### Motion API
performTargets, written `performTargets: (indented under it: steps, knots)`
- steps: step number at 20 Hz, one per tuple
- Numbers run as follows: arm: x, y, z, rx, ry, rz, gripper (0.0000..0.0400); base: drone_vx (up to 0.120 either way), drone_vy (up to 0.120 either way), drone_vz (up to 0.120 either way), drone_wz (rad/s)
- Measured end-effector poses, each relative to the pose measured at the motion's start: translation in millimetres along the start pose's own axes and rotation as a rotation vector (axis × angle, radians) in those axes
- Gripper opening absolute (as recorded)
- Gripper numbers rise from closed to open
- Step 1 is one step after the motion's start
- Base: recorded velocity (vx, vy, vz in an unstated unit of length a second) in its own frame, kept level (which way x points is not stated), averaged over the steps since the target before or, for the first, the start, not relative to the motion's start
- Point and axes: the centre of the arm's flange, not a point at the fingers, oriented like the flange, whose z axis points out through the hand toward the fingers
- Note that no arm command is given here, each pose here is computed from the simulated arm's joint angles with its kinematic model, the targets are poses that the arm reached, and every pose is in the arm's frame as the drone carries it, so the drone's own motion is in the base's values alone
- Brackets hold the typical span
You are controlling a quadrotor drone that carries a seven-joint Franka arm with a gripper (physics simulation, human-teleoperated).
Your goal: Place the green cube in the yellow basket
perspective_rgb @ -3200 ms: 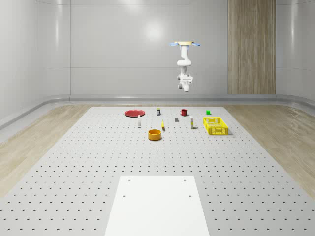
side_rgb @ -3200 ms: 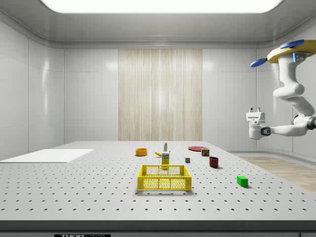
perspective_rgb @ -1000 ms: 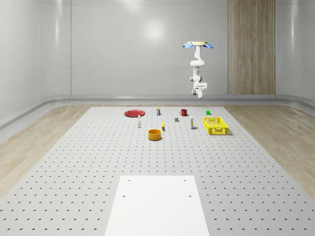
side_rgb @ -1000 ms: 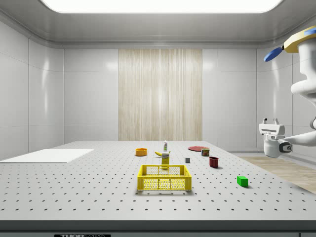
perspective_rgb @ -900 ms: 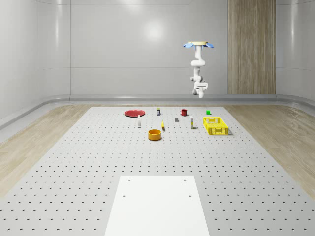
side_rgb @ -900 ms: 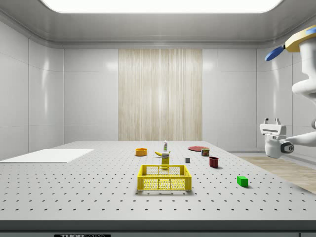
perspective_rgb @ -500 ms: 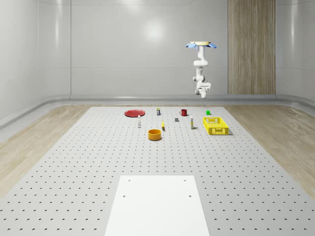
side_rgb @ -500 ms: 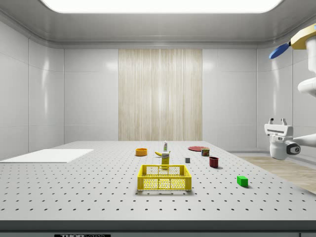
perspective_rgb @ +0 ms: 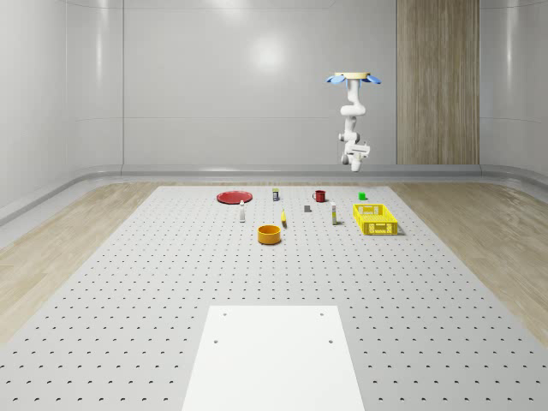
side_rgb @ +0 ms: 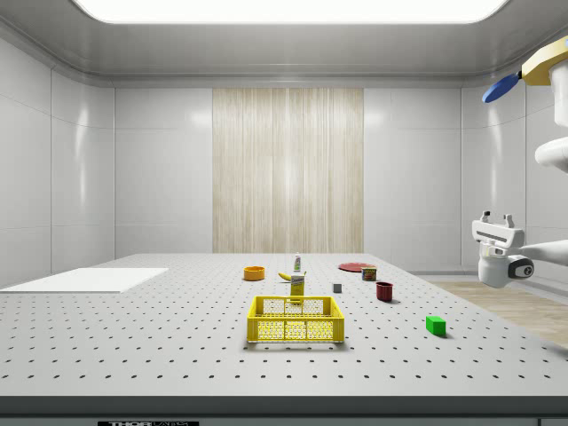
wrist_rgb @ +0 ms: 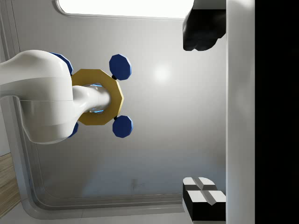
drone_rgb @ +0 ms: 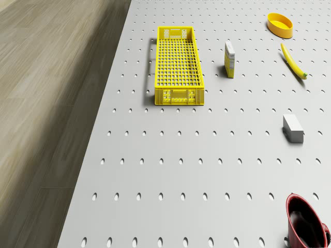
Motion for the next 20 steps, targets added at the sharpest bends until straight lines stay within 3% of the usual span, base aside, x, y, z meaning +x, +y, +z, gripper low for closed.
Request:
performTargets:
  steps: [4, 8, 11, 14, 17, 20]
  knots:
    - [-12.4, -11.9, 2, -0.121, 0.125, -0.003, 0.04, 0.12, 0.0, -0.07, 0.0]
    - [-34.2, -33.1, 13, -0.35, 0.356, -0.01, 0.04, 0.12, 0.0, -0.12, 0.0]
    - [-55.3, -53.4, 37, -0.623, 0.63, -0.017, 0.04, 0.12, 0.0, -0.12, 0.0]
    - [-70.2, -67.1, 82, -0.975, 0.98, -0.027, 0.04, 0.12, 0.0, -0.12, 0.0]
    - [-68.3, -64.0, 131, -1.334, 1.336, -0.035, 0.04, 0.12, 0.0, -0.12, 0.0]
    - [-54.7, -49.6, 166, -1.62, 1.619, -0.043, 0.04, 0.12, 0.0, -0.12, 0.0]
